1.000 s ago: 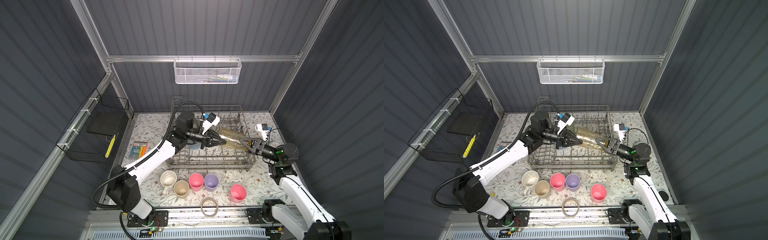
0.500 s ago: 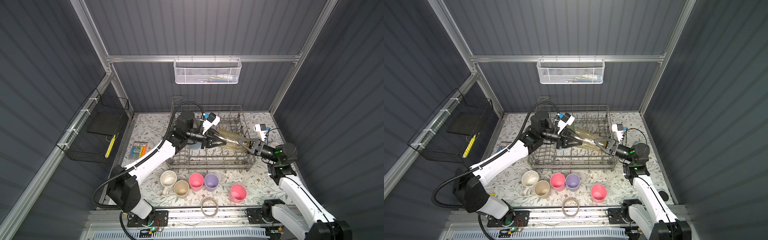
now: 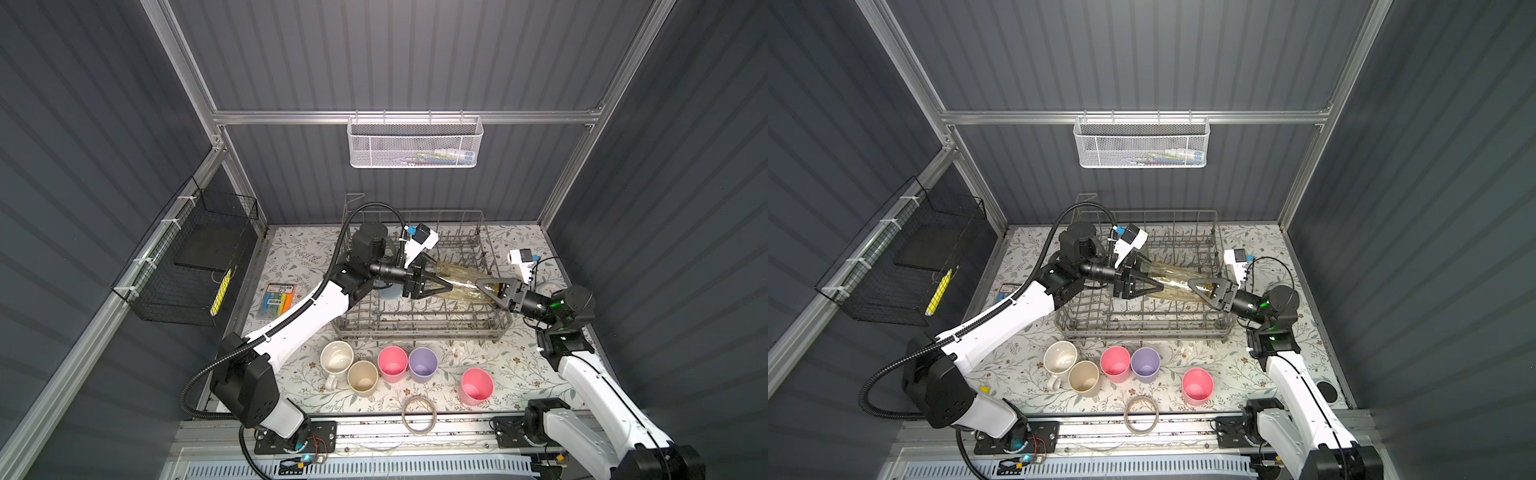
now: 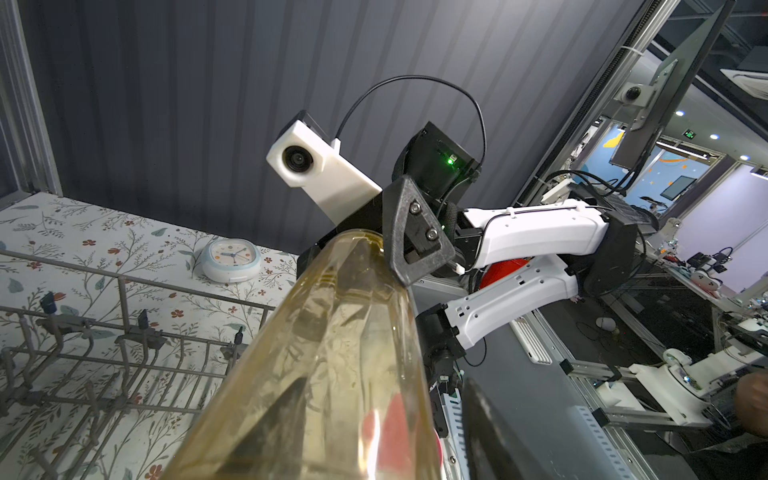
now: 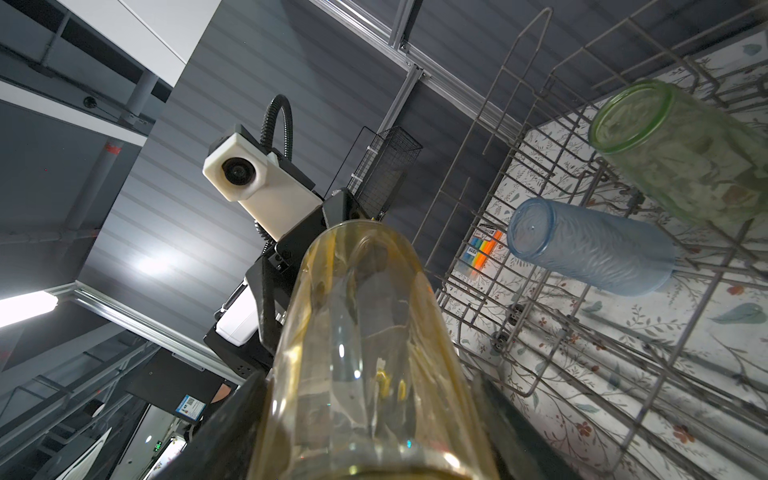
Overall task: Load the cups into the dish rack
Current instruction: 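Grasp the amber cup's base with the right gripper beside the left gripper, then open and withdraw the left gripper while the right gripper holds the cup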
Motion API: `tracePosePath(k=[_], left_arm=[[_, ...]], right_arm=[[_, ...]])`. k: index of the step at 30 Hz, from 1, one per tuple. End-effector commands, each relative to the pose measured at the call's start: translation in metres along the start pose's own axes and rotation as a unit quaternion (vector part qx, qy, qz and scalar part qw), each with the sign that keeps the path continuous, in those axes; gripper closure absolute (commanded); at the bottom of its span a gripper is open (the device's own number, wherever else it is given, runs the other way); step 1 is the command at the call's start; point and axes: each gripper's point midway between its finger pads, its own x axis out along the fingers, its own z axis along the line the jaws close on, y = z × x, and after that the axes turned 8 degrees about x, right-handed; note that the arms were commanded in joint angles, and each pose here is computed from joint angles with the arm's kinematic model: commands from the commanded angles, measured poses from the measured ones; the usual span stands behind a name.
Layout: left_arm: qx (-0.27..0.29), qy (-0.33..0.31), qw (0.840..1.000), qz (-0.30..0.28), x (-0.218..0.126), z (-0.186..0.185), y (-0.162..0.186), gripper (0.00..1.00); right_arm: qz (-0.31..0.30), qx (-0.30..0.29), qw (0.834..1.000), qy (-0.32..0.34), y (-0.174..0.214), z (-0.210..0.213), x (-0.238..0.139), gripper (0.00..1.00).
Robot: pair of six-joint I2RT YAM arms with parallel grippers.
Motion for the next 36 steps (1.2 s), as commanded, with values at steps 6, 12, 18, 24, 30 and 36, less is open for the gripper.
tracePosePath(k=[6,12,18,24,30,36], left_arm=[[0.015,-0.051,0.998,-0.012,-0.02,0.004,-0.005,0.37],[0.018,-0.096,0.995,-0.037,-0.046,0.009,-0.012,0.36],[0.019,-0.125,0.991,-0.035,-0.061,0.007,-0.01,0.36],[0.013,-0.143,0.989,-0.036,-0.065,0.01,-0.001,0.37],[0.013,-0.145,0.989,-0.034,-0.066,0.01,0.003,0.37],[0.013,-0.147,0.989,-0.027,-0.067,0.01,0.009,0.37]], right_arm=[[-0.039,-0.04,0.998,0.01,-0.015,0.015,-0.016,0.99],[-0.068,-0.025,0.996,0.045,-0.03,0.003,-0.029,0.99],[-0.094,-0.025,0.989,0.115,-0.049,-0.013,-0.033,0.99],[-0.126,-0.062,0.962,0.233,-0.076,-0.025,-0.044,0.99],[-0.119,-0.083,0.932,0.333,-0.098,-0.044,-0.042,0.99],[-0.084,-0.091,0.911,0.392,-0.117,-0.064,-0.025,0.99]])
